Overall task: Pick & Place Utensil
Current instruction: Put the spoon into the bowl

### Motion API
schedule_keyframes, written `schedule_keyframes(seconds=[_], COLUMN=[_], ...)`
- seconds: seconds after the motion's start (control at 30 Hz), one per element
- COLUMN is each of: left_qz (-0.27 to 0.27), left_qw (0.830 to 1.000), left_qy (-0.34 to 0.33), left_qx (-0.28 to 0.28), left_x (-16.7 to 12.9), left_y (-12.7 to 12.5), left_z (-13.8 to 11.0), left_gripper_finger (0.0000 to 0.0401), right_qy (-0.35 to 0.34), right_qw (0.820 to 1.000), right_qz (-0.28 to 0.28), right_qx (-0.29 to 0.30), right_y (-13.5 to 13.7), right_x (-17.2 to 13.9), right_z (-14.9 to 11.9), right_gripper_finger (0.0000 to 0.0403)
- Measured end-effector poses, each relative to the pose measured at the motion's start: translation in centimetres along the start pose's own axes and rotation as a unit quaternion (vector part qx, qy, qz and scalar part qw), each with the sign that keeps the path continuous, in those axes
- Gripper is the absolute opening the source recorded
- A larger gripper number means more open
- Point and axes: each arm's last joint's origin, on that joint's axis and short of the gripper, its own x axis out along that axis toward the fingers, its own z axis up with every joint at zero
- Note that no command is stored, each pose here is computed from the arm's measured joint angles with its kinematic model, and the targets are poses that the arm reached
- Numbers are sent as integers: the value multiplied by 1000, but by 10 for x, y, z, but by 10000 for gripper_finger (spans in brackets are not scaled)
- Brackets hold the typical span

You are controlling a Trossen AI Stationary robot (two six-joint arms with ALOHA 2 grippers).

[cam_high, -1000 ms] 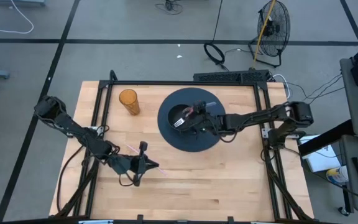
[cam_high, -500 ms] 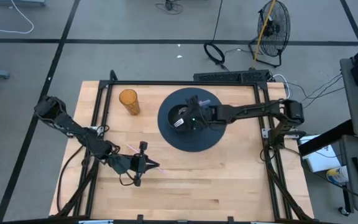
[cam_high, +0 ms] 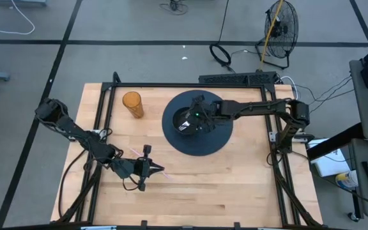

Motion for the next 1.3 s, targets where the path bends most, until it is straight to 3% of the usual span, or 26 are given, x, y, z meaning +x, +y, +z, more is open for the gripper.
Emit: schedule_keyframes(seconds=[0.4, 1.3], left_qz=[1, 1], left_qw=[1000, 1000], left_qy=[10, 10], left_qx=[6, 5], left_x=[0, 0], left_y=[0, 0], left_z=[-2, -2], left_gripper_finger=[26, 26], right_qy=[-15, -29], right_qw=[1000, 999], right_qz=[19, 29], right_qx=[-2, -8], right_y=[8, 13], right_x=[30, 29], right_z=[7, 12], right_gripper_finger=[15, 24])
